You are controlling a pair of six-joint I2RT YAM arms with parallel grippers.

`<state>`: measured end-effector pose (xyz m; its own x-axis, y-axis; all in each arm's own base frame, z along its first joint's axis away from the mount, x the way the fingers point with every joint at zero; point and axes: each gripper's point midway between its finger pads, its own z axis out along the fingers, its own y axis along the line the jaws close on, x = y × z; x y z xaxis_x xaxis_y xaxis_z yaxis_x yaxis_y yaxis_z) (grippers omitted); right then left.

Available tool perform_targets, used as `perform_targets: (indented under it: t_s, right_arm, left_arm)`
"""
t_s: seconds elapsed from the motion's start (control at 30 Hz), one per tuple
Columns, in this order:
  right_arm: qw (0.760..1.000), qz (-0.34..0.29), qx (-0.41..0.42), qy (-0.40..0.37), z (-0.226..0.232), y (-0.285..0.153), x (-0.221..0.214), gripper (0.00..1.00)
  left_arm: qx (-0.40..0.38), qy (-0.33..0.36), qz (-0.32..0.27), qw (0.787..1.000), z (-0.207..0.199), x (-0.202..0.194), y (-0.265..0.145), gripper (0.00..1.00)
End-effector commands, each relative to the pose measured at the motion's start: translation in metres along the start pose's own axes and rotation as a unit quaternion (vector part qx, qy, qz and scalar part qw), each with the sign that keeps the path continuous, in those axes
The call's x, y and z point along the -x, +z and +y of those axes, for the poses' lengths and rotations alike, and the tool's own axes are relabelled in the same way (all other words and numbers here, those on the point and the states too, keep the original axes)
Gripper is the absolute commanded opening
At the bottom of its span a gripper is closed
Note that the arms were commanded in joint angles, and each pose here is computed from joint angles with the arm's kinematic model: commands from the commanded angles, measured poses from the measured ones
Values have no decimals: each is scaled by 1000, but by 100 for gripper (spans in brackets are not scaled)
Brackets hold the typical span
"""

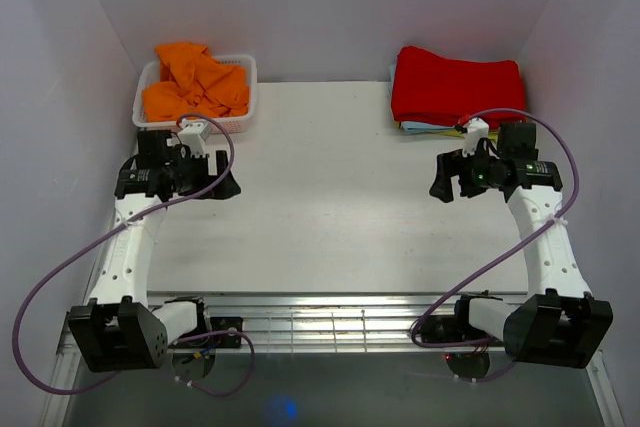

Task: Fold and stack the trousers
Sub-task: Grab the trousers from the pile

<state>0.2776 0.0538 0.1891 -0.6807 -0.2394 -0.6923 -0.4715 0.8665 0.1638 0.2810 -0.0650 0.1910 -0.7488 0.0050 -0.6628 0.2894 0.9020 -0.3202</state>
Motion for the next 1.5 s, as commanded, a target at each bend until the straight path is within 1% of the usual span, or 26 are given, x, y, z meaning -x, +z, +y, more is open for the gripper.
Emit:
perform_targets:
  t_s: [0.0,0.03,0.13,0.17,0.2,0.23,0.27,0.3,0.37,0.43,0.47,0.5,0.53,0.6,0.63,0.7,0.77,0.83,0.9,0.93,0.97,1.03,1.07,1.17,1.37,1.47]
  right_arm:
    - [999,-33,14,-17,7,-7,17,90]
    - [999,-36,18,-16,8,-7,21,90]
    - [999,-35,26,-8,8,-3,24,90]
    - [999,-34,29,-7,7,-1,26,90]
    - [999,-32,31,-8,7,0,26,90]
    - [999,-27,25,-8,4,1,26,90]
    - [999,-31,18,-12,1,-1,31,90]
    - [999,-31,15,-12,0,-1,32,90]
    - [999,-35,11,-13,-3,-1,37,90]
    - [999,-33,14,-9,-3,1,37,90]
    - [999,-30,19,-6,-2,3,36,90]
    - [999,-26,20,-3,-3,5,34,90]
    - [1000,-22,17,-2,-5,7,32,90]
    - [1000,-18,11,-3,-8,9,31,90]
    - [1000,-13,6,-2,-12,10,30,90]
    - [1000,-12,3,-2,-13,11,31,90]
    - [1000,-10,5,-1,-14,13,31,90]
    - [1000,-7,4,1,-14,14,29,90]
    - [1000,-6,4,2,-15,15,28,90]
    - [1000,-4,6,3,-15,16,26,90]
    - [1000,-2,6,5,-15,17,26,90]
    - [1000,-1,7,6,-15,18,25,90]
    - [1000,0,8,7,-15,19,25,90]
    - [1000,4,5,8,-18,21,25,90]
    - [1000,10,3,12,-22,23,29,90]
    - [1000,11,-7,11,-25,21,33,90]
  left_arm:
    - [0,38,-53,998,-8,35,-19,98]
    - [2,40,-58,998,-8,51,-21,98]
    - [17,36,-56,998,0,78,-19,98]
    - [24,41,-67,997,3,102,-19,98]
    - [30,44,-74,996,6,114,-20,98]
    - [53,45,-82,994,14,128,-21,98]
    - [68,49,-100,991,20,152,-23,98]
    - [82,49,-107,990,25,165,-23,98]
    - [128,34,-125,983,48,196,-19,98]
    - [160,19,-138,977,70,216,-16,98]
    - [175,-14,-147,973,83,224,-14,98]
    - [180,-26,-152,972,98,238,-3,98]
    - [186,-43,-157,969,116,244,-2,98]
    - [166,-70,-160,970,138,257,17,98]
    - [169,-81,-162,969,155,260,20,98]
    - [176,-88,-168,966,174,268,30,98]
    - [190,-95,-166,963,201,269,50,98]
    - [202,-90,-164,961,223,263,71,98]
    - [217,-78,-168,958,239,262,83,98]
    - [217,-73,-163,960,244,259,91,98]
    - [218,-73,-149,962,253,249,107,98]
    - [229,-66,-141,961,267,242,121,98]
    - [233,-69,-127,962,278,231,137,98]
    - [225,-69,-108,966,289,216,164,98]
    - [213,-77,-102,969,303,200,201,98]
    - [218,-65,-90,969,305,189,223,98]
